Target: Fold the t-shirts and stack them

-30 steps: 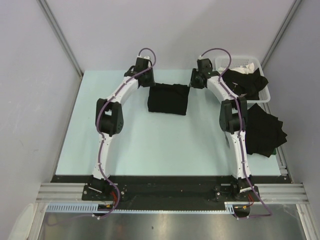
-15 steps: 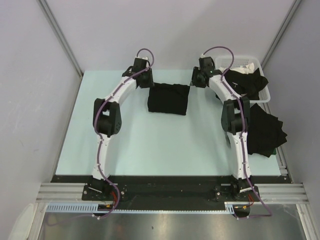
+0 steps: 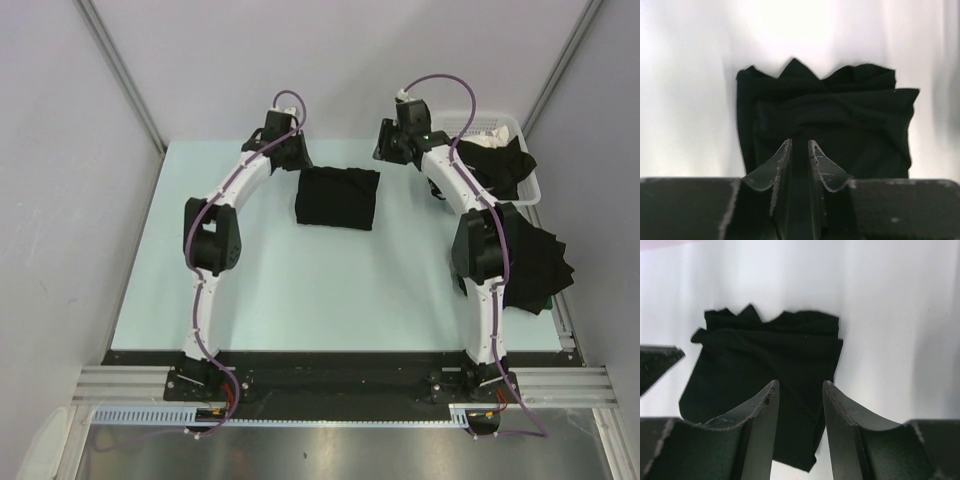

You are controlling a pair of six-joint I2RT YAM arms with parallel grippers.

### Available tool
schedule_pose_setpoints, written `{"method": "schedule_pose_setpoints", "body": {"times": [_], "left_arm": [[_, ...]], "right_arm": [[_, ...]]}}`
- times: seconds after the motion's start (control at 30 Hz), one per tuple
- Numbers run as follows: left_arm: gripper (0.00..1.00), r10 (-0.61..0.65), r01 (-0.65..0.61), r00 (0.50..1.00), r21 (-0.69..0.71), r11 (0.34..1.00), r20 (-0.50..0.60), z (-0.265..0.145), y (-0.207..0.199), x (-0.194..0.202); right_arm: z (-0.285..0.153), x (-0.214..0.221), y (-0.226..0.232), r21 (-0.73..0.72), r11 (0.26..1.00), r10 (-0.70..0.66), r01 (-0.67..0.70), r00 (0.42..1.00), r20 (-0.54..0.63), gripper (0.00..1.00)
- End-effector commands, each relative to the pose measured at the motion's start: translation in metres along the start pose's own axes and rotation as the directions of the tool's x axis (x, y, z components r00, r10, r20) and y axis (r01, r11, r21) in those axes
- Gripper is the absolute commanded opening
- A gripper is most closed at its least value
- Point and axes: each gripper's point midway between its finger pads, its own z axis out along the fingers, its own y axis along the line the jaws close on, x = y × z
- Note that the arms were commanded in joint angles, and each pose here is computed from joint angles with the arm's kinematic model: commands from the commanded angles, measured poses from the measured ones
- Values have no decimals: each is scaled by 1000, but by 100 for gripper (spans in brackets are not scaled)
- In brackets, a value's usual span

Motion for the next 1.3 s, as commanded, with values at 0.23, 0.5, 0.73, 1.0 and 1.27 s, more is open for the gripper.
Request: {"method": "schedule_pose_setpoints", "body": {"times": [0.23,0.5,0.73,1.0,1.27], "left_arm": [[24,-85,78,995,137,987,47,42,-21,-14],[25,-86,80,992,68,994,91,70,1,-11],[27,-52,45,975,39,998,215,52,1,-49],[27,-55,36,976,90,995,212,21,-17,-63],[22,-1,-9,989,69,998,148,-18,-17,-46]], "right_arm": [[-30,-3,-8,16,999,-39,39,999,-12,45],[-31,-5,-18,24,999,-45,46,999,-22,45],[-28,2,-17,10,999,-43,43,998,-38,45],[-25,11,-10,4,999,-38,38,998,-52,45],[-24,19,4,-23,1000,-22,21,999,-48,45]]}}
